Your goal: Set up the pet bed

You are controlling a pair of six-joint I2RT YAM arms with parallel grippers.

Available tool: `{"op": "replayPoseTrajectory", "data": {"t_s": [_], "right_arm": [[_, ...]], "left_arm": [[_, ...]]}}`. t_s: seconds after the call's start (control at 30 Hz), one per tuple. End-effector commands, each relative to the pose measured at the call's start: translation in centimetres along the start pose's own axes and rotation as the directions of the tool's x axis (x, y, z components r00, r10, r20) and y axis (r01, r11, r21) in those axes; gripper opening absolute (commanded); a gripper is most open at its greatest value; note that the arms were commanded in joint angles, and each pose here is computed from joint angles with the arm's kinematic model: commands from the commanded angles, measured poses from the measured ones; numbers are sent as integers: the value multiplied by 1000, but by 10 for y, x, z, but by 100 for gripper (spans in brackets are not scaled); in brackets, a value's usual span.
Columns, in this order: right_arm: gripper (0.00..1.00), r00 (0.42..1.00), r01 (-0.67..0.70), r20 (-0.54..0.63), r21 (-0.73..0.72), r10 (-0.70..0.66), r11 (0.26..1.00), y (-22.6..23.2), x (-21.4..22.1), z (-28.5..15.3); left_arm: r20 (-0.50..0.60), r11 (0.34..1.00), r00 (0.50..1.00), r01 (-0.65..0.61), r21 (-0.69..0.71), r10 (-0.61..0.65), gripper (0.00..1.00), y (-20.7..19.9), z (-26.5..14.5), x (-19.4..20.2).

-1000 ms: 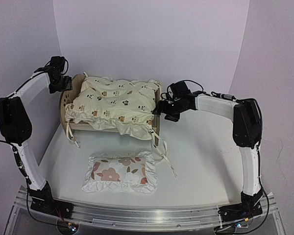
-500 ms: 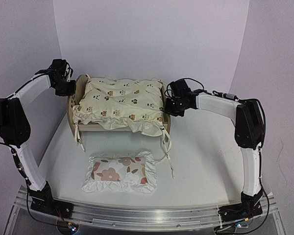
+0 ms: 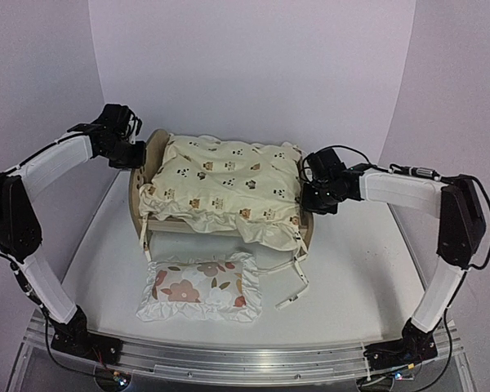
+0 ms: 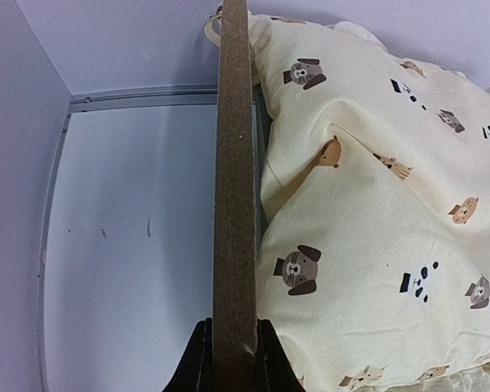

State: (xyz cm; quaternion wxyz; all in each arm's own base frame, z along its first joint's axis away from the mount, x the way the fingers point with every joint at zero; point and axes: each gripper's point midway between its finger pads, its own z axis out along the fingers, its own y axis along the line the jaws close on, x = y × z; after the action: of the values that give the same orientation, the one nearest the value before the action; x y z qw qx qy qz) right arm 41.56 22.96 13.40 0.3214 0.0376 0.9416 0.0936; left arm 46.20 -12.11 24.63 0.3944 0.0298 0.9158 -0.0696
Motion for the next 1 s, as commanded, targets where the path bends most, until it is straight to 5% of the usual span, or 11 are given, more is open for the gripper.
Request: {"op": "replayPoseTrajectory", "data": {"t_s": [0.0, 0.13, 0.3, 0.4, 0.73, 0.83, 0.9, 0.97], "right_arm": [[0, 997, 81, -14, -11, -81, 997, -10, 30, -31], [10, 997, 76, -19, 24, -76, 997, -28, 44, -37], [63, 991, 136, 10, -28, -136, 990, -17, 31, -56], [85, 982, 186, 55, -44, -183, 982, -10, 12, -74], [93, 930, 357, 171, -212, -325, 910, 57, -30, -115], [95, 894, 441, 194, -232, -403, 867, 95, -31, -117], [96, 862, 504, 220, -276, -457, 818, 131, -26, -120], [96, 818, 575, 240, -302, -524, 760, 168, -12, -115]], "left_arm": [[-49, 977, 996, 79, 198, -71, 5, -53, -7, 26], [-64, 977, 996, 70, 204, -58, 8, -60, -10, 46], [-10, 988, 997, 71, 139, -70, 11, -44, -23, 48], [36, 993, 996, 72, 95, -76, 26, -34, -33, 42], [113, 994, 989, 81, 79, -90, 75, -25, -68, 34], [126, 993, 986, 101, 56, -108, 81, -19, -83, 32], [141, 993, 983, 111, 36, -115, 98, -13, -96, 31], [146, 993, 982, 117, 8, -117, 99, -5, -107, 34]]}}
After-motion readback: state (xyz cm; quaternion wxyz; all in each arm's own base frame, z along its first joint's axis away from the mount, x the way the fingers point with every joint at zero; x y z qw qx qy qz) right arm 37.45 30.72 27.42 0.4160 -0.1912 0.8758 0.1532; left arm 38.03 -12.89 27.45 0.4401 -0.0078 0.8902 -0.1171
